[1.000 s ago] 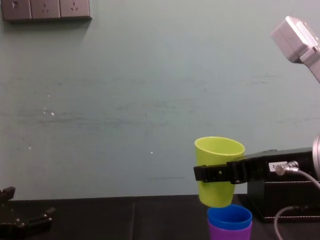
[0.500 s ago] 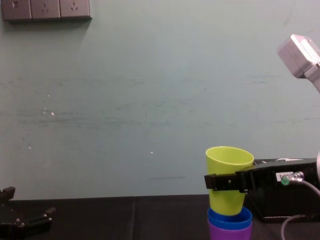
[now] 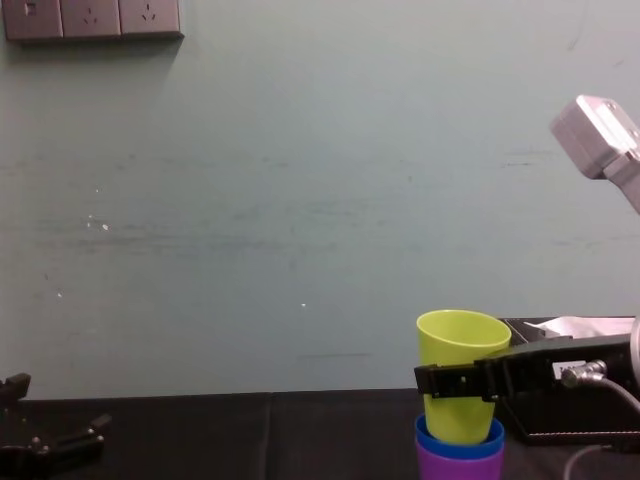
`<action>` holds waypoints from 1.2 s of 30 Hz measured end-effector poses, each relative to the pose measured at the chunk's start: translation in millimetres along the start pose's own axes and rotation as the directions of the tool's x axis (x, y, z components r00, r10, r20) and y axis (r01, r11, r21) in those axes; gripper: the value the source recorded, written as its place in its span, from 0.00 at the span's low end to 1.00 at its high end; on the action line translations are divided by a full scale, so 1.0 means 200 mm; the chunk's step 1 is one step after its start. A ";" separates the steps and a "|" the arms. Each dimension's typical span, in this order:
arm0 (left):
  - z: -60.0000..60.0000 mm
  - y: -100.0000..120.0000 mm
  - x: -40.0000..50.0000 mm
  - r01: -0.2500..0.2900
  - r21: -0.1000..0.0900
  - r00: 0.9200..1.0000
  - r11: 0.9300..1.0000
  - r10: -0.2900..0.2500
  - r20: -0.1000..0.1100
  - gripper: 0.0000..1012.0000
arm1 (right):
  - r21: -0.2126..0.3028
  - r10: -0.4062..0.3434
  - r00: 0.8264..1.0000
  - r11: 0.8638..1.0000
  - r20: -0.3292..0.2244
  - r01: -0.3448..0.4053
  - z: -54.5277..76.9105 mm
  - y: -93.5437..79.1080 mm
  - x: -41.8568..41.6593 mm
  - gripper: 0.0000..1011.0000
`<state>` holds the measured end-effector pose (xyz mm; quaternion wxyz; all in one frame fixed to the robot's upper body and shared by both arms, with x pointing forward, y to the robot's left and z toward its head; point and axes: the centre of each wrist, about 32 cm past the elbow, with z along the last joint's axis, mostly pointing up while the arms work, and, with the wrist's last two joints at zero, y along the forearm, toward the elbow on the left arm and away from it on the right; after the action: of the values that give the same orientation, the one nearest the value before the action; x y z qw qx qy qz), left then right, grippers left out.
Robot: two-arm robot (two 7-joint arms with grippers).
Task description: Stack the three plastic cups sequentially using one hand.
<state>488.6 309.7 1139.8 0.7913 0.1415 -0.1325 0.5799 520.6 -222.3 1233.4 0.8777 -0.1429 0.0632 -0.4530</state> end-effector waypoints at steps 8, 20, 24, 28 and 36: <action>0.00 0.00 0.000 0.000 0.000 1.000 1.000 0.000 0.000 0.99 | -0.009 -0.004 1.000 1.000 -0.001 0.004 -0.01 0.01 0.007 0.73; 0.00 0.00 0.000 0.000 0.000 1.000 1.000 0.000 0.000 0.99 | -0.011 -0.003 1.000 1.000 -0.004 0.003 -0.01 0.02 0.007 0.73; 0.00 0.00 0.000 0.000 0.000 1.000 1.000 0.000 0.000 0.99 | -0.010 -0.003 1.000 1.000 -0.003 0.003 -0.01 0.02 0.007 0.78; 0.00 0.00 0.000 0.000 0.000 1.000 1.000 0.000 0.000 0.99 | -0.010 -0.002 1.000 1.000 -0.003 0.002 -0.01 0.02 0.006 0.90; 0.00 0.00 0.000 0.000 0.000 1.000 1.000 0.000 0.000 0.99 | -0.011 -0.001 1.000 1.000 -0.003 0.001 -0.01 0.02 0.006 0.99</action>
<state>488.6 309.7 1139.8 0.7913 0.1415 -0.1324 0.5799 523.2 -221.9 1229.7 0.8766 -0.1469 0.0669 -0.4534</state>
